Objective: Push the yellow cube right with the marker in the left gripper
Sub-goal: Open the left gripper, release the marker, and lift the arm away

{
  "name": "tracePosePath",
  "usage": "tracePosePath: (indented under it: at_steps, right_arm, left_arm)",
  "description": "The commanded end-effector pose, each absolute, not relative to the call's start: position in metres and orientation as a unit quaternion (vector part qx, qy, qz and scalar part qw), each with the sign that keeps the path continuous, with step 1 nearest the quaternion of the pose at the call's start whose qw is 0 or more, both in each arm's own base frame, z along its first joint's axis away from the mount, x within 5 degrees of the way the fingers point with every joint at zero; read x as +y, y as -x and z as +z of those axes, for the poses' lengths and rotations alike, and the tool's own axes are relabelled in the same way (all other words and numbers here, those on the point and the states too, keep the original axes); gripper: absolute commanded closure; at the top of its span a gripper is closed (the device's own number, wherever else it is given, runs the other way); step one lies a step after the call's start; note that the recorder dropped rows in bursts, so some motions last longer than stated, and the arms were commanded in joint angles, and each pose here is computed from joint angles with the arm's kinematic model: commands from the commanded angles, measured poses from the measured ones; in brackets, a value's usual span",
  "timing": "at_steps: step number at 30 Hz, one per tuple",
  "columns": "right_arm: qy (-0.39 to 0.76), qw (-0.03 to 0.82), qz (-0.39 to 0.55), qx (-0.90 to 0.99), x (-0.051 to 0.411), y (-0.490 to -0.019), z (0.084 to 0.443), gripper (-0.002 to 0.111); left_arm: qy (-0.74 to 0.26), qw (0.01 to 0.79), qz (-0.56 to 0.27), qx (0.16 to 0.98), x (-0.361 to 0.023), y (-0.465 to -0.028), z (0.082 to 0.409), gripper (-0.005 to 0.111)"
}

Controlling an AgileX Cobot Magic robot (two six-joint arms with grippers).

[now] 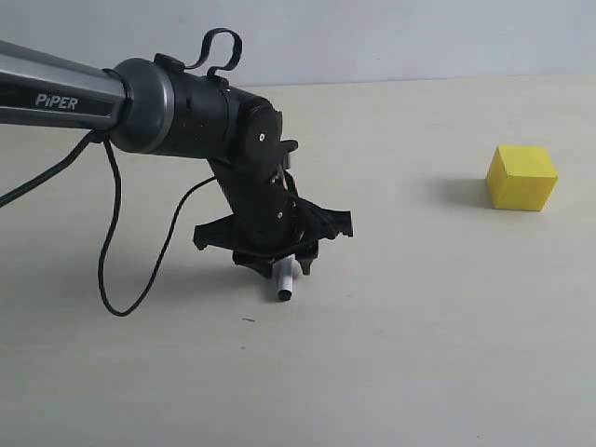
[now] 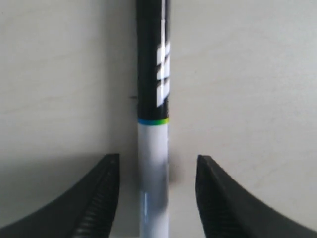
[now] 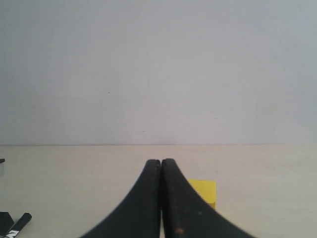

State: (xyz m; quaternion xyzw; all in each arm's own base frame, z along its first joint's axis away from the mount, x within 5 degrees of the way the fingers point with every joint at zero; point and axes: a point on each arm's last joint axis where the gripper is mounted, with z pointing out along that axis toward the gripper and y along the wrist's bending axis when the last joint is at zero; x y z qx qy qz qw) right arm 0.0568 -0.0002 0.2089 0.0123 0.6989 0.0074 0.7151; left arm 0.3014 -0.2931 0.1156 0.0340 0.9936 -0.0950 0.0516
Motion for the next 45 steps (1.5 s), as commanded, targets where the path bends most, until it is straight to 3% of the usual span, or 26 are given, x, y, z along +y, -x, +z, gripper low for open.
tracePosePath:
  at_steps: [1, 7, 12, 14, 15, 16, 21, 26, 37, 45]
  right_arm:
    - [-0.012, 0.717, 0.005, 0.697, 0.000, -0.056, 0.208, 0.108]
    - [-0.012, 0.717, 0.005, 0.697, 0.000, -0.056, 0.208, 0.108]
    - [-0.012, 0.717, 0.005, 0.697, 0.000, -0.056, 0.208, 0.108]
    - [-0.012, 0.717, 0.005, 0.697, 0.000, -0.056, 0.208, 0.108]
    - [-0.012, 0.717, 0.005, 0.697, 0.000, -0.056, 0.208, 0.108]
    - [-0.012, 0.717, 0.005, 0.697, 0.000, -0.056, 0.208, 0.108]
    - [-0.012, 0.717, 0.005, 0.697, 0.000, -0.056, 0.208, 0.108]
    - [-0.012, 0.717, 0.005, 0.697, 0.000, -0.056, 0.208, 0.108]
    - [-0.012, 0.717, 0.005, 0.697, 0.000, -0.056, 0.208, 0.108]
    - [-0.012, 0.717, 0.005, 0.697, 0.000, -0.056, 0.208, 0.108]
  left_arm:
    - [-0.033, 0.054, -0.097, 0.993, -0.293, -0.301, 0.116, 0.058]
    - [-0.037, 0.071, -0.111, 0.991, -0.292, -0.302, 0.134, 0.058]
    - [-0.069, 0.131, -0.153, 0.977, -0.294, -0.308, 0.190, 0.060]
    - [-0.094, 0.182, -0.175, 0.963, -0.294, -0.311, 0.217, 0.075]
    - [-0.121, 0.232, -0.184, 0.947, -0.296, -0.305, 0.235, 0.095]
    - [-0.137, 0.263, -0.188, 0.936, -0.296, -0.302, 0.243, 0.107]
    - [-0.241, 0.405, -0.280, 0.836, -0.294, -0.235, 0.284, 0.107]
    - [-0.256, 0.437, -0.315, 0.803, -0.274, -0.199, 0.321, 0.107]
    - [-0.271, 0.442, -0.310, 0.797, -0.271, -0.194, 0.327, 0.107]
    - [-0.269, 0.309, -0.211, 0.887, -0.251, -0.181, 0.300, 0.107]
